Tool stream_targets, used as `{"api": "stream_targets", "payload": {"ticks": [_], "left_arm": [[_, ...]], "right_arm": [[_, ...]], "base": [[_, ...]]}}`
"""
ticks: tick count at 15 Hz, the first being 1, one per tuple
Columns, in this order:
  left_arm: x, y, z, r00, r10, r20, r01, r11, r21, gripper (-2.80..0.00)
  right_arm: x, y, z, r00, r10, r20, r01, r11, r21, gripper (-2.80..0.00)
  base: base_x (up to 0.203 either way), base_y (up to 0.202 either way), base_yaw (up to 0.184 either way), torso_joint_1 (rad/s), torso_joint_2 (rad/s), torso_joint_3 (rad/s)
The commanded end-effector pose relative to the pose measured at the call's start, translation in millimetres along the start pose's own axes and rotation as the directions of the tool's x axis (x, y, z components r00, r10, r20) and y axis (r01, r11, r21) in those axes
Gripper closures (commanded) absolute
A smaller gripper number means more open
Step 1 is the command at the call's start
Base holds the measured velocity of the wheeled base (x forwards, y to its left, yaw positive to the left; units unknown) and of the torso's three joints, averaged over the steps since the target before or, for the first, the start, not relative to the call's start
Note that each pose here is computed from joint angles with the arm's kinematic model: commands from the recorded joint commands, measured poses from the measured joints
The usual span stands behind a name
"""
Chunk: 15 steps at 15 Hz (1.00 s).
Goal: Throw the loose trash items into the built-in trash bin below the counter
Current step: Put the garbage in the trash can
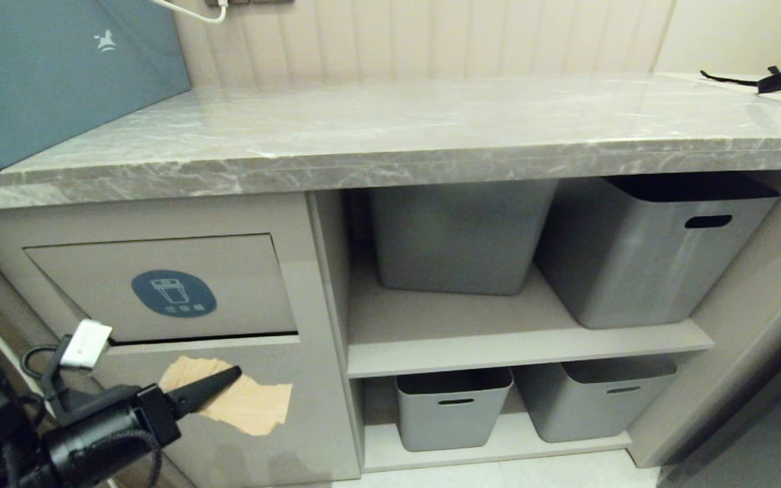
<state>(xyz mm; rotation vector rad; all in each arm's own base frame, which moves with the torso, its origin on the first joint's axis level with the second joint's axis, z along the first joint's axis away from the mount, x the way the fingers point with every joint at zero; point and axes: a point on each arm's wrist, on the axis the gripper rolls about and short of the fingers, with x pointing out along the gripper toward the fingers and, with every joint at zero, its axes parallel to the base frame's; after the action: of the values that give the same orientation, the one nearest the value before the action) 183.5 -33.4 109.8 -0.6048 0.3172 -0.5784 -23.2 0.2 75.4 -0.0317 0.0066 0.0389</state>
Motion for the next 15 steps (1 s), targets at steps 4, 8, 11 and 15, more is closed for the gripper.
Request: {"api": "stream_targets", "payload": {"ticks": [4,8,11,15], "left_arm": [[55,49.6,28,0.914,0.336,0.229,-0.377,0.911,0.166,0.0],[75,72.6,26,0.877,0.402,0.261,-0.467,0.84,0.276,0.0],[101,86.6,46,0.841,0.4,0.364,-0.505,0.821,0.266,0.0],[125,107.2,49,0.799,0.441,0.41,-0.559,0.796,0.233,0.0]], "right_arm": [[0,0,0,1.0,0.001,0.0,-0.001,1.0,-0.001,0.0],[0,0,0,1.0,0.001,0.0,-0.001,1.0,-0.001,0.0],[0,0,0,1.0,0.001,-0.002,-0.001,1.0,0.0,0.0],[0,0,0,1.0,0.001,-0.001,-0.001,1.0,0.0,0.0]], "base": [[0.0,0.0,0.0,0.0,0.0,0.0],[0.0,0.0,0.0,0.0,0.0,0.0],[0.0,0.0,0.0,0.0,0.0,0.0],[0.0,0.0,0.0,0.0,0.0,0.0]]}}
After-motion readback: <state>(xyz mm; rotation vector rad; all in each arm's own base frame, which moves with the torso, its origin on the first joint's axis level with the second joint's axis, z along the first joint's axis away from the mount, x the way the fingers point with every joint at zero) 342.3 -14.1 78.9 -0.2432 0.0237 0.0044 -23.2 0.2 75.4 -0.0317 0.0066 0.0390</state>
